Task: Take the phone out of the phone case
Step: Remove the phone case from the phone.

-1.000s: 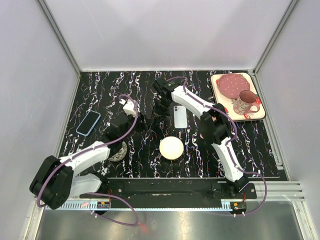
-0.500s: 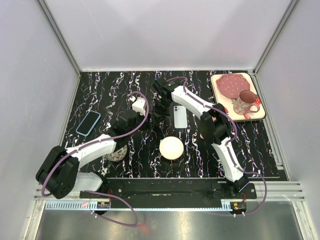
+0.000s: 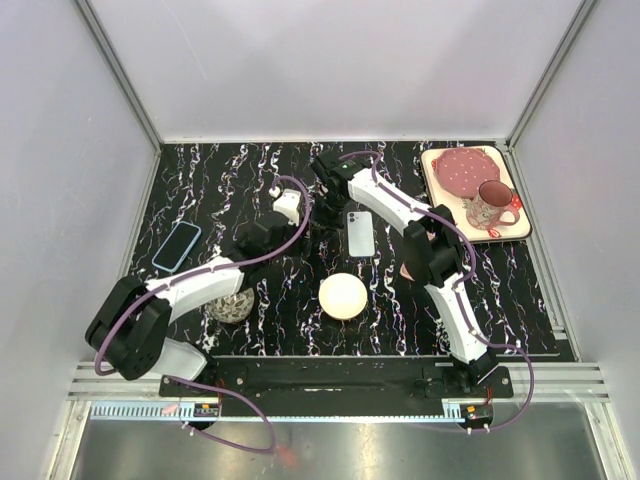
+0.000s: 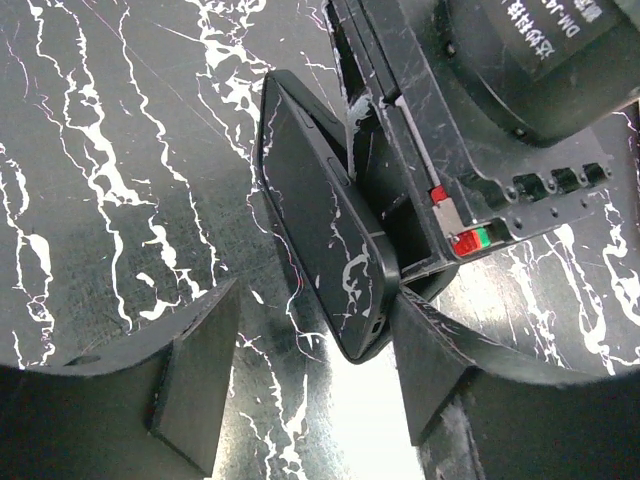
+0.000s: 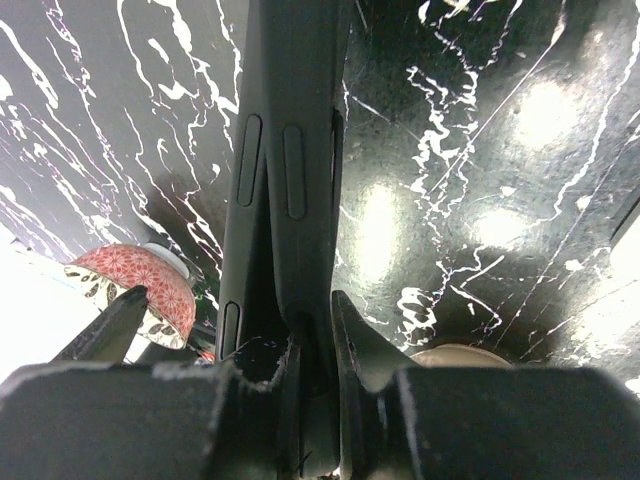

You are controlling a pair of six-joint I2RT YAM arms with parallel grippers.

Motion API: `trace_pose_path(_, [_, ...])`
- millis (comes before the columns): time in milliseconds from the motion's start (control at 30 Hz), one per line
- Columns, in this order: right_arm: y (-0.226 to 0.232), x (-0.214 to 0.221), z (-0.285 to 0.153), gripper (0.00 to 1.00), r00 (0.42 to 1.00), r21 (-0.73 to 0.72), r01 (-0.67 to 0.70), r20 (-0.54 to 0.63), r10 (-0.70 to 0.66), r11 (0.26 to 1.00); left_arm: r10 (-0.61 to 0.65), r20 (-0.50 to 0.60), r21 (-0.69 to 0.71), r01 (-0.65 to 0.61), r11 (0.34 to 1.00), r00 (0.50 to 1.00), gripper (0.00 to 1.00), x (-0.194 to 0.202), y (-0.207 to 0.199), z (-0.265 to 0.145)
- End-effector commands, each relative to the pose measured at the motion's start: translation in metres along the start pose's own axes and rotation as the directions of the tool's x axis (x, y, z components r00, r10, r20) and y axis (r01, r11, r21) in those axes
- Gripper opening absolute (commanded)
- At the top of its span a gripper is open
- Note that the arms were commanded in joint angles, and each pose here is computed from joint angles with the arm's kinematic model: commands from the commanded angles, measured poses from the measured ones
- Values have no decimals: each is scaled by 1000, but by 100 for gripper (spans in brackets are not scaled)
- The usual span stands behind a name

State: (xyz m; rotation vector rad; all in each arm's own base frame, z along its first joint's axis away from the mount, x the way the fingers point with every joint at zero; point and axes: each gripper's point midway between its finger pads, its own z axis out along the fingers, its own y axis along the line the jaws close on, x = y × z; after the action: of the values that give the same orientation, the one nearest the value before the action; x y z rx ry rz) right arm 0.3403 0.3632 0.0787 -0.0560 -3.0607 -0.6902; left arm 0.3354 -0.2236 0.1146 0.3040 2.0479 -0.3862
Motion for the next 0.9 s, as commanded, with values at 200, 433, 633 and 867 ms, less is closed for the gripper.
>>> trace_pose_path(200, [-1,9,-31,0,990,-15,144,7,-144,989,-36,-35,-180,29,983,999,43,-2,30,8])
trace_pose_path(433, [-29,15,-36,0,966,59,255,23,-256,965,-46,-65,-140,37,989,997,28,-10,33,17])
trace_pose_path(633, [-46,21,-40,0,964,97,259,28,-263,961,-8,-111,-209,-16,978,994,12,-13,51,17])
trace_pose_path(867, [-56,23,-46,0,964,123,258,37,-264,958,-2,-109,-239,-24,971,994,0,-19,59,12])
